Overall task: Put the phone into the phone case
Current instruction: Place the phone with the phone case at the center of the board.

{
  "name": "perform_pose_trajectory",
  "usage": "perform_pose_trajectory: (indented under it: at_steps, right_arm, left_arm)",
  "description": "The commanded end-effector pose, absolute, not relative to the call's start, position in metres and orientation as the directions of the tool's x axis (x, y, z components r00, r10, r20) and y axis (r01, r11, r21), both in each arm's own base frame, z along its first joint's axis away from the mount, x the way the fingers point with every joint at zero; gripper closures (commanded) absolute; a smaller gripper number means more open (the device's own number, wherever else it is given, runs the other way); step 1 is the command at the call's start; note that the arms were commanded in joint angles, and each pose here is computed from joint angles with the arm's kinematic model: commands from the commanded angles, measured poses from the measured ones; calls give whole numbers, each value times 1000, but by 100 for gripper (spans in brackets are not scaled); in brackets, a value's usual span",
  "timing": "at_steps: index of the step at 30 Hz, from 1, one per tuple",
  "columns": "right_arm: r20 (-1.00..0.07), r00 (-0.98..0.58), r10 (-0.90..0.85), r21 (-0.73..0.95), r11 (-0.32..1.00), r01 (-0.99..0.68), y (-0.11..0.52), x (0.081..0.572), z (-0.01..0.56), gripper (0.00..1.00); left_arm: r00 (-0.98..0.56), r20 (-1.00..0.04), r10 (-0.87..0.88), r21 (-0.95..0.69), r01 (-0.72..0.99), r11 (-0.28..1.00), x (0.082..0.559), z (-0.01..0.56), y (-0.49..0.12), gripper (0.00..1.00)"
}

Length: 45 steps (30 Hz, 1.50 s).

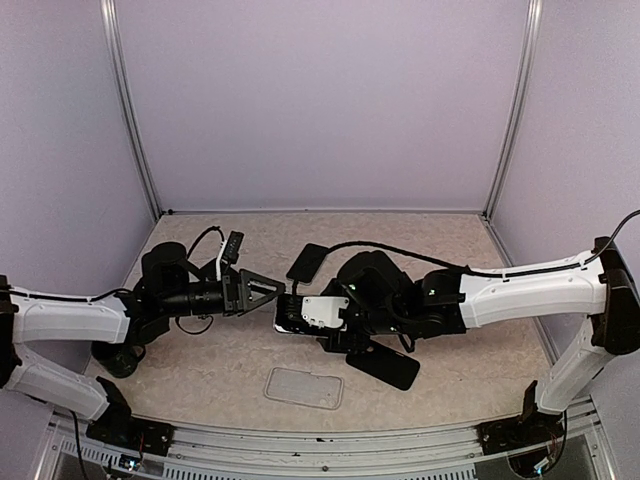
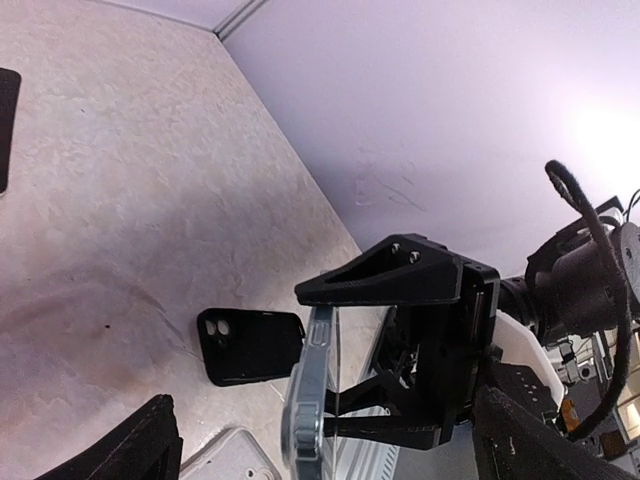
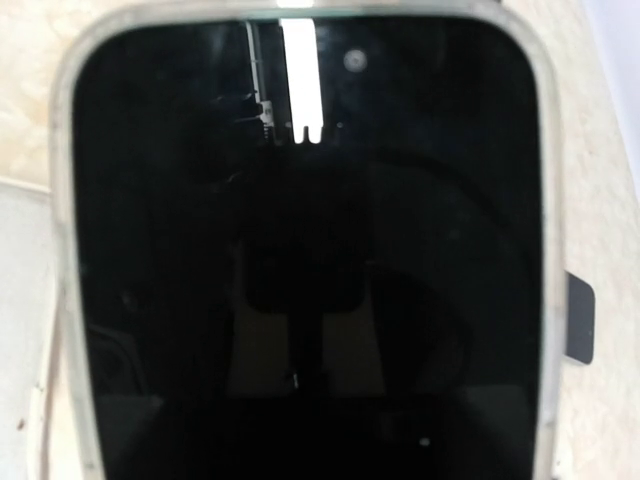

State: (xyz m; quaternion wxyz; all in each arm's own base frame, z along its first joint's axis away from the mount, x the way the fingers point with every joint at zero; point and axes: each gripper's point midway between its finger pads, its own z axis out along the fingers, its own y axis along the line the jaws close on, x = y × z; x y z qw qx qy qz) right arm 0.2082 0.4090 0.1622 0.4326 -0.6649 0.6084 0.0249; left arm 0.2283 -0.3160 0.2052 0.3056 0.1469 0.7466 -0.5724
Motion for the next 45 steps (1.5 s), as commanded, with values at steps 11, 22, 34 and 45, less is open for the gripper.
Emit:
perform_pose_trajectory:
  at_steps: [11, 22, 34, 45]
  right_arm:
    - [-675, 92, -732, -501, 363, -786, 394, 255, 205, 71]
    - [-717, -157, -679, -418, 599, -683, 340, 318, 208, 70]
    - [-743, -429, -514, -284, 822, -494, 271, 376, 201, 68]
    - [-750, -585, -308, -129, 936, -326, 216, 416, 194, 68]
  left_arm:
    - [-694, -644, -320, -761, 543, 354, 243, 225, -268, 1]
    - [-699, -638, -322, -766, 537, 353, 243, 222, -268, 1]
    - [-705, -632, -322, -772, 536, 343, 244, 223, -270, 1]
    - [-685, -652, -325, -751, 528, 396, 250, 222, -265, 1]
